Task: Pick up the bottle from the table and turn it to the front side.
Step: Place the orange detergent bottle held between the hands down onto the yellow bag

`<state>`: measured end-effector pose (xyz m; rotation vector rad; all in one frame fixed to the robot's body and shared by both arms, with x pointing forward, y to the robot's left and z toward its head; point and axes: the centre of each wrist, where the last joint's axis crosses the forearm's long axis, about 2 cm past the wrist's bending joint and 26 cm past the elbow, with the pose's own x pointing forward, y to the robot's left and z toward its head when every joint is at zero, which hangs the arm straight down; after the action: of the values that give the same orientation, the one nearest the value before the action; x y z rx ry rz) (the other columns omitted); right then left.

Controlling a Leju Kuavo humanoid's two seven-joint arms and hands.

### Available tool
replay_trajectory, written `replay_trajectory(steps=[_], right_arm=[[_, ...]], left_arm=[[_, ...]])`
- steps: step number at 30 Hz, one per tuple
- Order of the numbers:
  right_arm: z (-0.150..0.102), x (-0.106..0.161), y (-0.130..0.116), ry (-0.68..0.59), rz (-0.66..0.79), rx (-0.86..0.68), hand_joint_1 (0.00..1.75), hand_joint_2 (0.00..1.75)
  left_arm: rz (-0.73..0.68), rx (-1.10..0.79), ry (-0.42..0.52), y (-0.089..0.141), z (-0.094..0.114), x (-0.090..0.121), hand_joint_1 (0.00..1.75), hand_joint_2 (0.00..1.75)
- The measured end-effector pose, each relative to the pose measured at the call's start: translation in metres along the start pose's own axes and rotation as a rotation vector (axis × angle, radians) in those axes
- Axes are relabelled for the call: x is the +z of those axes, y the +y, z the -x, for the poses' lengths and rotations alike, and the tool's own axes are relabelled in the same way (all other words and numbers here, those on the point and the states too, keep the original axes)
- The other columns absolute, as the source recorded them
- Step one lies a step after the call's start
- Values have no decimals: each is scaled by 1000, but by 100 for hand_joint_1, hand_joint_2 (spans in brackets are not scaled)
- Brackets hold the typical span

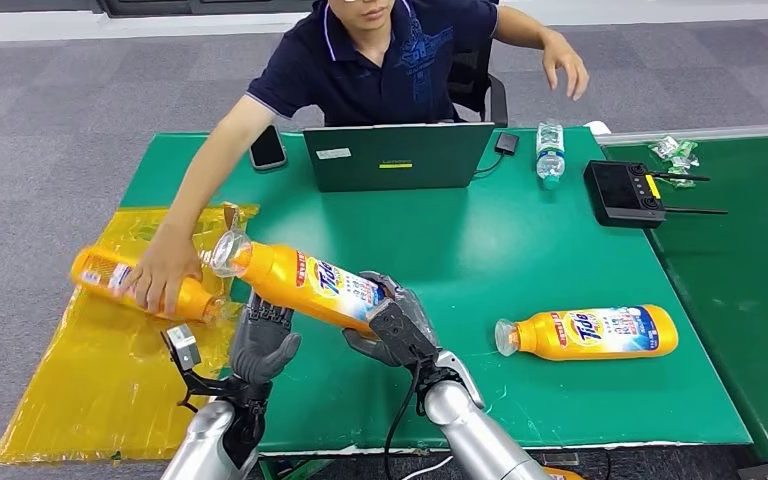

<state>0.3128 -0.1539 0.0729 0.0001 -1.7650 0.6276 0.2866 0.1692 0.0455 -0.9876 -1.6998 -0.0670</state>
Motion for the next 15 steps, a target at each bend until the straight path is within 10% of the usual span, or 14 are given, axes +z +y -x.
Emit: replay_trajectory(steps=[15], right_arm=[[-8,-7,13,-29,-44,-18,175,175]], left_arm=[[20,-88,-71,8,-26,-48,0,175]])
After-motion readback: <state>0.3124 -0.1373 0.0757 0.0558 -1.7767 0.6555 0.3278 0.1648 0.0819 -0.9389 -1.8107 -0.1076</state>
